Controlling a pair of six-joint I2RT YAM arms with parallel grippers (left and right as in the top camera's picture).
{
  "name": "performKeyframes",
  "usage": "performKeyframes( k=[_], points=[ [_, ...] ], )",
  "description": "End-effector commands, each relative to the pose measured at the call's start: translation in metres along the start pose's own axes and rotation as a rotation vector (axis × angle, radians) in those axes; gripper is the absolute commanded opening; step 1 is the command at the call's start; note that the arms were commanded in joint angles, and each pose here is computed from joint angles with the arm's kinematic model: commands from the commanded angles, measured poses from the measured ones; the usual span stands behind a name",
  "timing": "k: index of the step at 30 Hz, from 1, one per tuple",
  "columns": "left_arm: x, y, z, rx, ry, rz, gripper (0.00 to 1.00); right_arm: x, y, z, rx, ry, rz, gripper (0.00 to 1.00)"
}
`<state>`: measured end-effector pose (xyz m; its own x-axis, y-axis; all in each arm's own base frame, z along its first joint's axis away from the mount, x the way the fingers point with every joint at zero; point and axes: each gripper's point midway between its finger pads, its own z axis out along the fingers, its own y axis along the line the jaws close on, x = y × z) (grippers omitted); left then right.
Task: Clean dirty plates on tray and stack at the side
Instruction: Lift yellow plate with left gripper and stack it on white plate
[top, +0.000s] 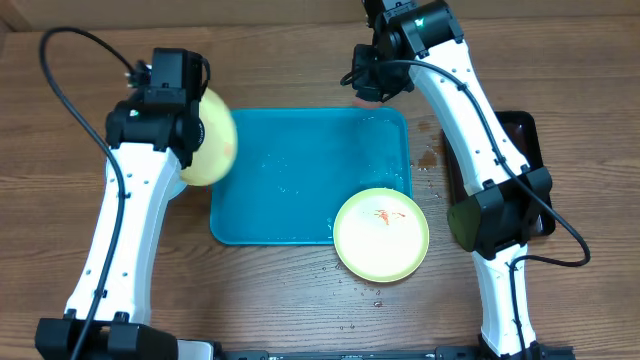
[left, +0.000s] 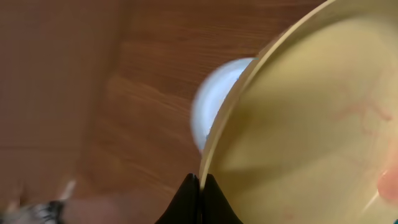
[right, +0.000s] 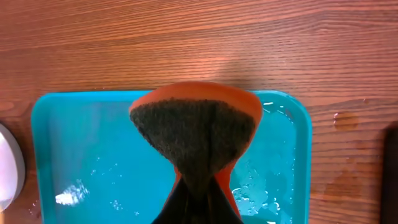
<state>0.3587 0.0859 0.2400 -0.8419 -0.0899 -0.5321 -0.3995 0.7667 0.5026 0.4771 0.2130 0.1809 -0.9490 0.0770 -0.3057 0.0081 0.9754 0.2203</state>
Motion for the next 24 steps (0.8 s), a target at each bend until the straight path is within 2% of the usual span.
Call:
performKeyframes(
  k=[1, 4, 8, 15, 21, 24],
  points=[
    [-0.009, 0.055, -0.005, -0.348, -0.067, -0.065, 0.04, -0.004, 0.009, -0.019, -0.034, -0.035, -0.027, 0.04],
    [-0.005, 0.071, -0.003, -0.481, -0.084, -0.126, 0.04, -0.003, 0.008, -0.019, -0.031, -0.030, -0.031, 0.04],
    [0.006, 0.077, 0.018, -0.544, -0.058, -0.175, 0.04, 0.000, 0.007, -0.019, -0.027, -0.021, -0.042, 0.04],
    [0.011, 0.076, 0.039, -0.648, -0.038, -0.140, 0.04, 0.001, 0.007, -0.019, -0.024, -0.016, -0.051, 0.04],
    [0.010, 0.051, 0.045, -0.512, -0.028, -0.176, 0.04, 0.000, 0.007, -0.019, -0.025, -0.019, -0.052, 0.04],
    [0.005, 0.041, 0.040, -0.496, -0.053, -0.169, 0.04, 0.000, 0.007, -0.019, -0.025, -0.018, -0.052, 0.04]
  ],
)
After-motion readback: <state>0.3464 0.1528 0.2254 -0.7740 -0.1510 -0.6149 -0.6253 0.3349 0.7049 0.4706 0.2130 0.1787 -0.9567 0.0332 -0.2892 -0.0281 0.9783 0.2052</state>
